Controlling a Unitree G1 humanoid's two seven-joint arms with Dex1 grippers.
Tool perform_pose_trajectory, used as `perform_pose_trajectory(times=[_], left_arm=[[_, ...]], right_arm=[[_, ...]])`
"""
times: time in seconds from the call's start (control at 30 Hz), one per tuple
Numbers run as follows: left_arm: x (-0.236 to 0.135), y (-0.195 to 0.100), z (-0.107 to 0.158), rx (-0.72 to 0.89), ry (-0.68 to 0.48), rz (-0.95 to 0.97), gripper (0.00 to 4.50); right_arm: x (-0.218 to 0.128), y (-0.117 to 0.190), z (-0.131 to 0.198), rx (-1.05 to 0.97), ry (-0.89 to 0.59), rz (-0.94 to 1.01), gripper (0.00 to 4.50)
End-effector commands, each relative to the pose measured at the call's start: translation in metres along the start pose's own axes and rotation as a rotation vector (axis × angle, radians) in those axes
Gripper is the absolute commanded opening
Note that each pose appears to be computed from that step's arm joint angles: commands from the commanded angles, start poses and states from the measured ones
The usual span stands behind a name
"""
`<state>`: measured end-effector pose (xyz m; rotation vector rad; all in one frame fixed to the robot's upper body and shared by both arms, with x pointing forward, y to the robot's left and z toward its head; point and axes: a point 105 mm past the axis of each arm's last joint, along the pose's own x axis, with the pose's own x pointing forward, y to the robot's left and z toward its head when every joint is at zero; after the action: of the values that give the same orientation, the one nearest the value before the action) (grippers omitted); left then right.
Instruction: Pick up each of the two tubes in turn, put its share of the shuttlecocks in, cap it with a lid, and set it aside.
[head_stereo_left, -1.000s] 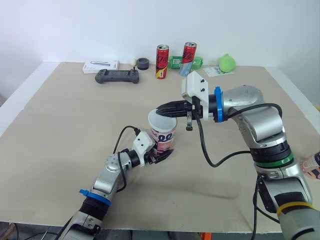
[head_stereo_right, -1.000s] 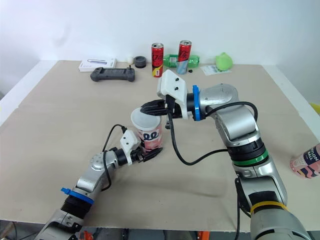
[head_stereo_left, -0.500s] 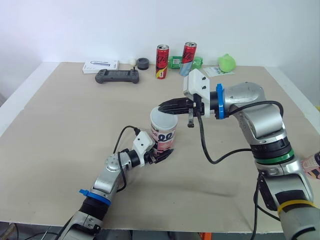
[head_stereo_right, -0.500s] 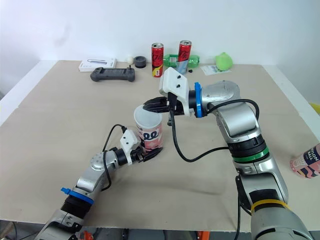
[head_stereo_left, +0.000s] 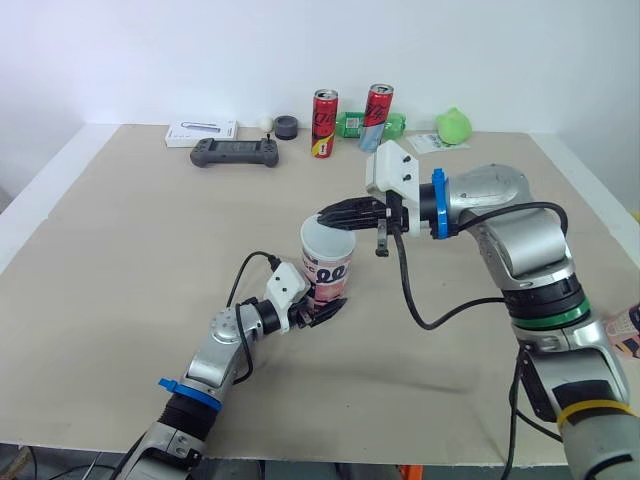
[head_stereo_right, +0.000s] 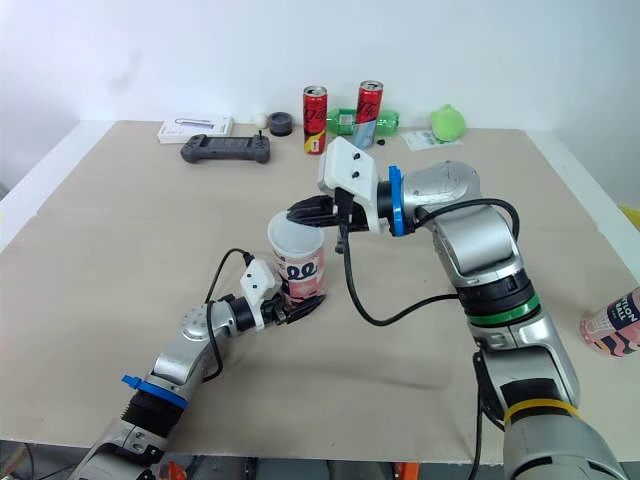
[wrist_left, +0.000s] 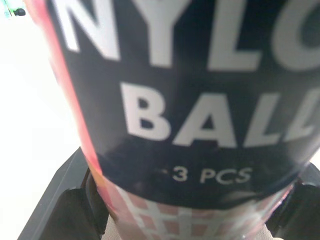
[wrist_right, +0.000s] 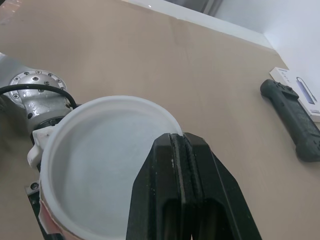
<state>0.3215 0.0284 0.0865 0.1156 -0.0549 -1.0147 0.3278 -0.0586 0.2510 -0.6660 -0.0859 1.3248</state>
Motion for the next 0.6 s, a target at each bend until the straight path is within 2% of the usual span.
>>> perform_pose_trajectory(times=[0.03,0.53,0.6], left_arm=[[-0.0035,-0.0016,-0.0172,-0.046,0.057,0.009,3.25],[-0.0037,-0.0012,-0.0175,-0.045,0.057,0.012,3.25],[-0.0036,-0.0013,-0.0175,-0.046,0.058,0.011,3.25]], right_arm=[[-0.0035,0.0016,0.0076,-0.055,0.002,0.005,0.07],[-0.0033,-0.0025,0.0074,-0.074,0.015,-0.01,0.07],[-0.0038,-0.0039,0.0082,-0.077,0.015,-0.016,0.74]])
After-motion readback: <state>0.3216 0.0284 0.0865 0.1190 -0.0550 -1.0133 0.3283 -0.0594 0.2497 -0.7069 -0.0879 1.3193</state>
